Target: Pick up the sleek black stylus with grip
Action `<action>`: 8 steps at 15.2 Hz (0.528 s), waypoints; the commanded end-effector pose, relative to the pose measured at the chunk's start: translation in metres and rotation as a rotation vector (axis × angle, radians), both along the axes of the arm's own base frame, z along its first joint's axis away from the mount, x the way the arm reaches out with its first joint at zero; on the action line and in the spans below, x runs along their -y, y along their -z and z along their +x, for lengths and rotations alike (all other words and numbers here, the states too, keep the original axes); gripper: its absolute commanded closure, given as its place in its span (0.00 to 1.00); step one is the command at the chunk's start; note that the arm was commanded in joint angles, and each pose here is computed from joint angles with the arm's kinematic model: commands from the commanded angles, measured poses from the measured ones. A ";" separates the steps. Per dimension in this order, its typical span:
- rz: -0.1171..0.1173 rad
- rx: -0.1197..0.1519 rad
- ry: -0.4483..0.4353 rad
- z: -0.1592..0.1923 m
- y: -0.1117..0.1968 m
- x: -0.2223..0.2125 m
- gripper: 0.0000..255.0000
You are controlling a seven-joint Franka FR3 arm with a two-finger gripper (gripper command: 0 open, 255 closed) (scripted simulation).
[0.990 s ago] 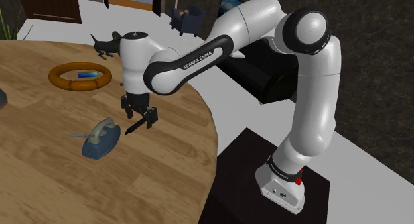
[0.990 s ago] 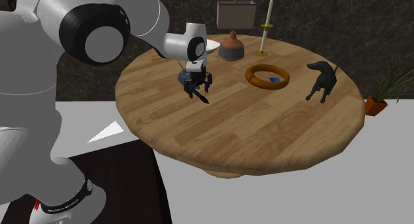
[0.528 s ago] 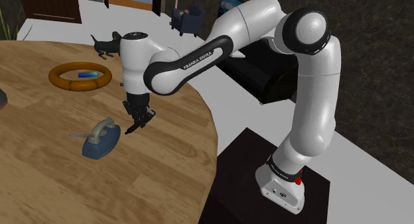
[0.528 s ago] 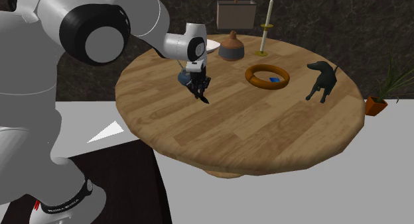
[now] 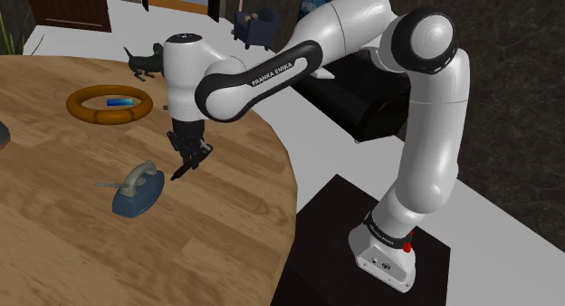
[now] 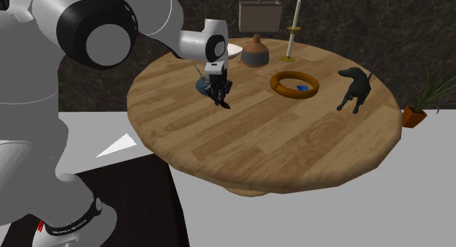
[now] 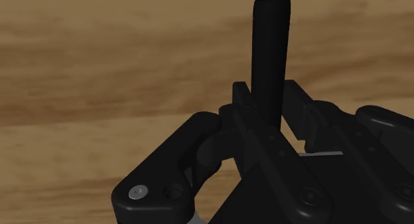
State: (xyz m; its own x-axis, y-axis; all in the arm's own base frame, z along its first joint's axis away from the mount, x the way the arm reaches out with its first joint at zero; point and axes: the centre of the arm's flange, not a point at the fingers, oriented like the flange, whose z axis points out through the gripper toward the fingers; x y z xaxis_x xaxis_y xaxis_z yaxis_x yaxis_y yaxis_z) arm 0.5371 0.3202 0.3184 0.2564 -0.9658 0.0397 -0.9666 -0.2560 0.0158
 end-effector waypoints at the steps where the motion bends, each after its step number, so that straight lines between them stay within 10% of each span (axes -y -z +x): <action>1: 0.000 0.000 0.000 -0.001 -0.011 -0.001 1.00; 8: 0.000 0.000 0.000 -0.001 -0.048 -0.001 1.00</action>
State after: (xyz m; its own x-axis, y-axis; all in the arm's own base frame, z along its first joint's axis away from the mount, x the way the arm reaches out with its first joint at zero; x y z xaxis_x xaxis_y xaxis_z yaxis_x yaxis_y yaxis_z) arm 0.5362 0.3210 0.3603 0.2562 -0.9658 0.0397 -0.9666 -0.2558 0.0158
